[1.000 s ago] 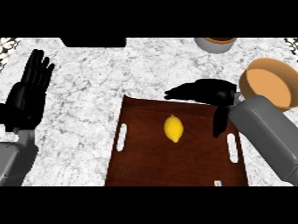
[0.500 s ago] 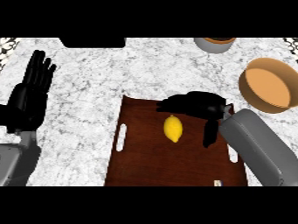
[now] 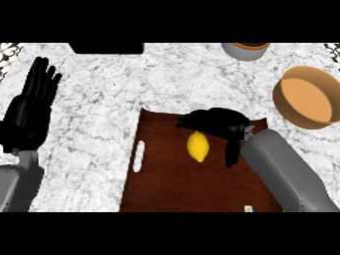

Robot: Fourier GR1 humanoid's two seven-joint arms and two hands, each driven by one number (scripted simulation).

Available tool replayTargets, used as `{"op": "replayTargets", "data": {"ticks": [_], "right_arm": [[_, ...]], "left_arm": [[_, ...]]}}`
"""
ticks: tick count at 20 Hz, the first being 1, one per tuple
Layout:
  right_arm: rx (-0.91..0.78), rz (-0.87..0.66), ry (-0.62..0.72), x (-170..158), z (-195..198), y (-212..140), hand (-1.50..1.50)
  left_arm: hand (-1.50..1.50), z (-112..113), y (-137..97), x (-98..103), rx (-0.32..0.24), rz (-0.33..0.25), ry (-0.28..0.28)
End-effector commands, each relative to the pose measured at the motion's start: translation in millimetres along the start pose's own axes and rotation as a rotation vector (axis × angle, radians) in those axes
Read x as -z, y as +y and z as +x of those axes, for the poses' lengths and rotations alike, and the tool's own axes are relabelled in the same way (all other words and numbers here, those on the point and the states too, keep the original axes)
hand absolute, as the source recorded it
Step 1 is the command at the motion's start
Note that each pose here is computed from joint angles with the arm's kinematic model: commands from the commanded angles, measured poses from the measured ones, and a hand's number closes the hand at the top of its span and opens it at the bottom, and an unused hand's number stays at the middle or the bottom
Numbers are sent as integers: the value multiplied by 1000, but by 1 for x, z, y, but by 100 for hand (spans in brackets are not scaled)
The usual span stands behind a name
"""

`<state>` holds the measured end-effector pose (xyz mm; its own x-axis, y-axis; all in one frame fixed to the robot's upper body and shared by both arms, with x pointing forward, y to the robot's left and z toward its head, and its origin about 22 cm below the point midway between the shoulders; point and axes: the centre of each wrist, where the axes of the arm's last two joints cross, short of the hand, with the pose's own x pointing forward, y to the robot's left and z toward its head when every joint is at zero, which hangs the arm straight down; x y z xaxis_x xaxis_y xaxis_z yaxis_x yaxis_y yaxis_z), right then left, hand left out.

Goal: Pick the lemon from the tray and place it in the pot

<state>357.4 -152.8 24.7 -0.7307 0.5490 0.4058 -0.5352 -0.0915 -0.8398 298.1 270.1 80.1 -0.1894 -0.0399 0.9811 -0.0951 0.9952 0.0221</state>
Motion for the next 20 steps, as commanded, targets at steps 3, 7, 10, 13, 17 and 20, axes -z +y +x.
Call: {"op": "replayTargets", "data": {"ticks": [3, 7, 10, 13, 17, 20], "right_arm": [[11, 14, -1, 24, -8, 7, -150], [2, 27, -31, 32, -4, 25, -150], [12, 19, -41, 38, -4, 38, -150], [35, 21, -74, 46, 7, 50, -150], [-59, 25, -206, 42, 4, 51, 150], [-93, 20, -211, 56, 8, 54, 150]], "left_arm": [[0, -8, -19, -4, 2, -13, -6], [0, 9, -7, 14, 1, 12, 14], [0, -14, -4, -2, 16, 6, -12], [0, -20, -16, -9, -1, -5, -7], [0, -1, 3, 11, 3, 8, 0], [0, -1, 3, 0, -1, -10, -5]]}}
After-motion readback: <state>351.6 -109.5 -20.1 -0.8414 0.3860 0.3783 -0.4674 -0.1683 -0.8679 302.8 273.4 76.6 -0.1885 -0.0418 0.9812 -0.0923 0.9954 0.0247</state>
